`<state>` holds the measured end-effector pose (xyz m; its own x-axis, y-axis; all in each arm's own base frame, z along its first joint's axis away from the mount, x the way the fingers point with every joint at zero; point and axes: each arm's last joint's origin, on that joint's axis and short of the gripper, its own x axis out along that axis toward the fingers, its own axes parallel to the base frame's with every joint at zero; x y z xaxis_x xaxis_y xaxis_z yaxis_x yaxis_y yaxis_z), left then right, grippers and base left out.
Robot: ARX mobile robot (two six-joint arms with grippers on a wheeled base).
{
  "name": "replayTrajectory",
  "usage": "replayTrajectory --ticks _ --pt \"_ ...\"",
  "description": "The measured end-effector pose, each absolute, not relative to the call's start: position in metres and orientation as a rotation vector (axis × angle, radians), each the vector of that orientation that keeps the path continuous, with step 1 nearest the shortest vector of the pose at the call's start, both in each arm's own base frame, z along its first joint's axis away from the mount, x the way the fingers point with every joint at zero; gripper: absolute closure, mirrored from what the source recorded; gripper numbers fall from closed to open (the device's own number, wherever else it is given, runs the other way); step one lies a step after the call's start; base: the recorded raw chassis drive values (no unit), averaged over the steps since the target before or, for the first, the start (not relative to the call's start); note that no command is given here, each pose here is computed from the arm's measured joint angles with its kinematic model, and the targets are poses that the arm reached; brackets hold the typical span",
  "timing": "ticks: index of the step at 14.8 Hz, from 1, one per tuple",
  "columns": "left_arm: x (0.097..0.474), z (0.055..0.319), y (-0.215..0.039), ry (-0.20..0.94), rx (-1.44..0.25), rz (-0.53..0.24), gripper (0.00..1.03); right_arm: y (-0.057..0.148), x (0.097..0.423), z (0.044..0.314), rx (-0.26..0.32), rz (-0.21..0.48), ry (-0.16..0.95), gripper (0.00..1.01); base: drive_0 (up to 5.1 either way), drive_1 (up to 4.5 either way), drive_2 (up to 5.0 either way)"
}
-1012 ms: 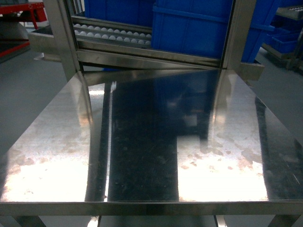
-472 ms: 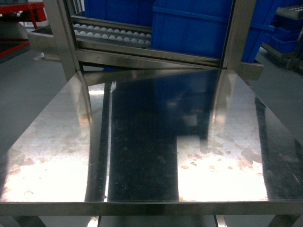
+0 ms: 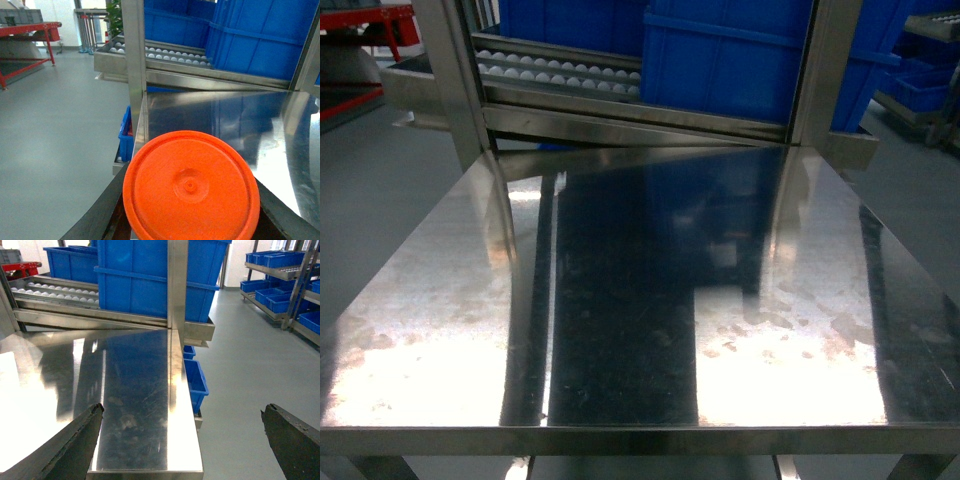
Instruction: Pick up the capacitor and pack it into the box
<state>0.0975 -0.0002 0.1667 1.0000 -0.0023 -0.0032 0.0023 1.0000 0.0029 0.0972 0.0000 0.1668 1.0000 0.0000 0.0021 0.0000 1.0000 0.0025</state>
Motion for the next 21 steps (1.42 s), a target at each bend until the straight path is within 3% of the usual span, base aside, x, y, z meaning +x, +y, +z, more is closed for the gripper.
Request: replayTrajectory --ticks 21 --pt "0.0975 0.1667 -0.0002 0.003 0.001 -0.002 0.58 0.0 0.0972 0.1669 0.002 0.001 -0.003 0.03 0.0 0.0 0.0"
